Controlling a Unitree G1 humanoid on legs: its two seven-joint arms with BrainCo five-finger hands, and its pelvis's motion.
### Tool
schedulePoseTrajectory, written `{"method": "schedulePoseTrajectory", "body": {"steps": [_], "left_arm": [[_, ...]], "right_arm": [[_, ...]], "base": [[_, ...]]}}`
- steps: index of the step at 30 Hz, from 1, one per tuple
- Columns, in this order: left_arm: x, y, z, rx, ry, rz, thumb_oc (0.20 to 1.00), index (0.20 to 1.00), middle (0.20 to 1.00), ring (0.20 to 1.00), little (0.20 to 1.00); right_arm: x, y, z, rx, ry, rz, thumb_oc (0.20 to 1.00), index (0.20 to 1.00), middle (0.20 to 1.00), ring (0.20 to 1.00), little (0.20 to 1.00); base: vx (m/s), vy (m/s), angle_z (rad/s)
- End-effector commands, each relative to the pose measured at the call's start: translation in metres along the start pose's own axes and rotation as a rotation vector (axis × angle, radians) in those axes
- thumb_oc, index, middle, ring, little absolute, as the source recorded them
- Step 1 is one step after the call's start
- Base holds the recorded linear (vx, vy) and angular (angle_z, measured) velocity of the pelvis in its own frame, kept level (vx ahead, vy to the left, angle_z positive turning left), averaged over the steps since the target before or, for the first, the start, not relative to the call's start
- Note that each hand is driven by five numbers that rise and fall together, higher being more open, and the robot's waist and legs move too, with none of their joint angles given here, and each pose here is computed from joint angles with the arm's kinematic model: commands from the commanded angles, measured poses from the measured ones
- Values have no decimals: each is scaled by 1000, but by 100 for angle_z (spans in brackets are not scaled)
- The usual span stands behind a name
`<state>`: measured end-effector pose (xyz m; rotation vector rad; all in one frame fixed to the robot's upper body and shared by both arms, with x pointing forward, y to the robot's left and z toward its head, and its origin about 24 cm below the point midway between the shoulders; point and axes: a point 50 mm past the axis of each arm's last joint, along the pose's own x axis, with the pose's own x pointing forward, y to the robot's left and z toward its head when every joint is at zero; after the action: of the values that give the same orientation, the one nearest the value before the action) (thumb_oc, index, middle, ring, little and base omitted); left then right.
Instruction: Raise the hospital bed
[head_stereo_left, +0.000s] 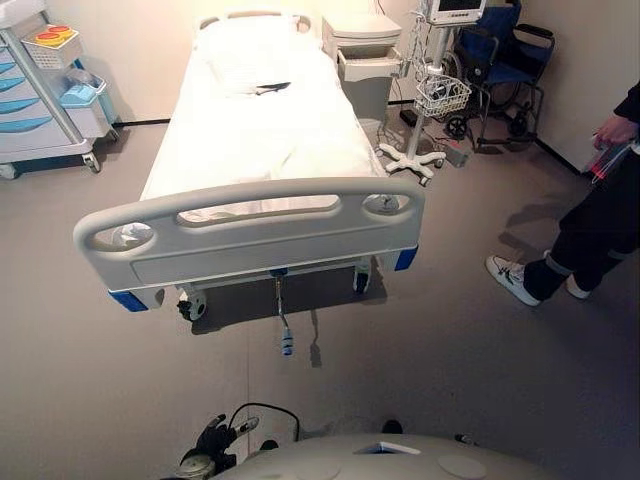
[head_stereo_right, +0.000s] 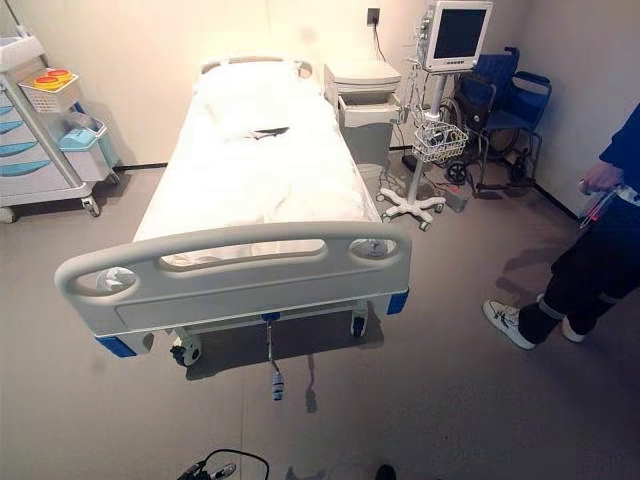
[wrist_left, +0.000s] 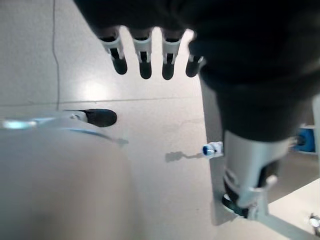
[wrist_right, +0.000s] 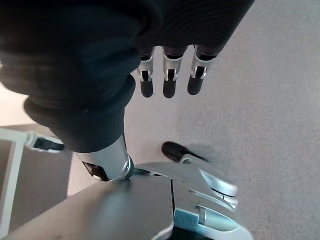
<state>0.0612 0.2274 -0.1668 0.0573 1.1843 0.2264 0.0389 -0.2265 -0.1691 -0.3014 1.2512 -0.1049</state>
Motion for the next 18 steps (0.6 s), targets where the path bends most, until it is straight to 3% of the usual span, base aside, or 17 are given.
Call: {"method": "schedulePoseTrajectory", "body": {"steps": [1, 18], "left_arm": [[4, -15, 14, 5, -18, -31, 1000, 1000, 1000, 1000, 1000], [3, -21, 7, 105, 18, -69, 1000, 1000, 1000, 1000, 1000]], "right_arm": [[5, 9, 26, -40, -48, 39, 1000, 1000, 1000, 1000, 1000], [6, 11, 22, -88, -8, 64, 1000, 1000, 1000, 1000, 1000]], "base": [[49, -29, 11], [7, -4, 3]]}}
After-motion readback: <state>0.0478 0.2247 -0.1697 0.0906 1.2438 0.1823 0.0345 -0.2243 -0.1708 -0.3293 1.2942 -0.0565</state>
